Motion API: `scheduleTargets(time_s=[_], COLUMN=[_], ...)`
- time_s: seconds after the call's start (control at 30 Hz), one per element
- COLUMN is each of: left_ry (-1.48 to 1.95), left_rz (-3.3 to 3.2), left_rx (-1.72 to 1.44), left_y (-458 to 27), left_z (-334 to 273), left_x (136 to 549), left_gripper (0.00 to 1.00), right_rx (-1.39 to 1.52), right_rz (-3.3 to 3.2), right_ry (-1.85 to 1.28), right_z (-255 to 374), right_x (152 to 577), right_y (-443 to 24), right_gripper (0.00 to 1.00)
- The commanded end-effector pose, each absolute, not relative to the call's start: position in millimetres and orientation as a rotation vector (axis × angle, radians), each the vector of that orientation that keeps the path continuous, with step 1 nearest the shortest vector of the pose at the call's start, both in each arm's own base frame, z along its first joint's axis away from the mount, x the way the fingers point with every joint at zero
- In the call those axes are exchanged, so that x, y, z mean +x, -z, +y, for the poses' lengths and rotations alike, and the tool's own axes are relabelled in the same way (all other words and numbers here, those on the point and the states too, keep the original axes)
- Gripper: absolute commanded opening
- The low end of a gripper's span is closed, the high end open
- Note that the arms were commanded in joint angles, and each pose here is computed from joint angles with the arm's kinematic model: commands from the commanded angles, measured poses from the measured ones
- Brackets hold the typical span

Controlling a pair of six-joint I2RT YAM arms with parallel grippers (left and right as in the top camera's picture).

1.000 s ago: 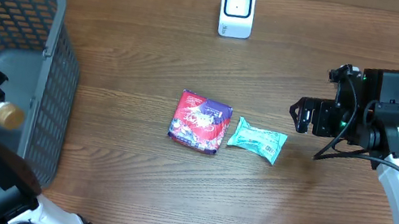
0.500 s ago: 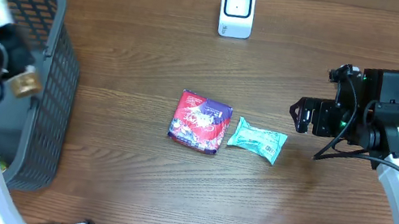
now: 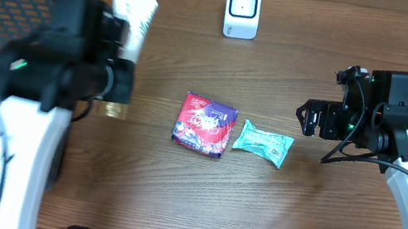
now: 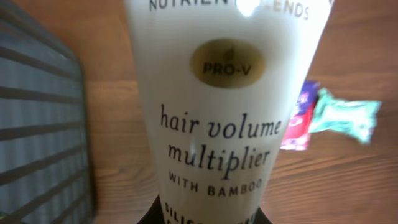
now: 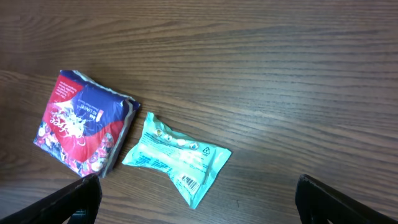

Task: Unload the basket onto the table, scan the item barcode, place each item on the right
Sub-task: 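Place the Pantene tube on the table left of the pad pack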

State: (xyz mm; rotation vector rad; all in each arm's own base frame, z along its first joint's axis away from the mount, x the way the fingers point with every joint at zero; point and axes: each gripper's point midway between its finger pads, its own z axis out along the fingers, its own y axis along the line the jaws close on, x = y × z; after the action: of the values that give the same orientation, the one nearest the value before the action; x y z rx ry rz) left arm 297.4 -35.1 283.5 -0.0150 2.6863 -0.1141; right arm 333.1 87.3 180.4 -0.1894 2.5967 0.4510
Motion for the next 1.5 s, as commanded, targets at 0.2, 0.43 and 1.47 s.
scheduleTargets(time_s=[0.2,0.43,1.47], left_ry=[0.037,0.165,-0.11], left_rz=[3.003,3.096,2.536], left_rx=[-0.084,-0.041,-0.759], left_y=[-118.5,-53.8,-333.5], left_z=[-58.9,-98.7,84.2], left_x=[309.5,314.8,294.0], left_gripper=[0.04,0.07,1.0], right_rx=[-0.208,-0.208,-0.208], right_rz=[2.572,2.572,2.572], right_ry=[-0.46,-0.46,-0.46], right_z=[90.9,90.9,90.9], right_x=[337.1,337.1,337.1], right_y=[-187.9,-187.9,-187.9], right_gripper=[1.0,1.0,1.0])
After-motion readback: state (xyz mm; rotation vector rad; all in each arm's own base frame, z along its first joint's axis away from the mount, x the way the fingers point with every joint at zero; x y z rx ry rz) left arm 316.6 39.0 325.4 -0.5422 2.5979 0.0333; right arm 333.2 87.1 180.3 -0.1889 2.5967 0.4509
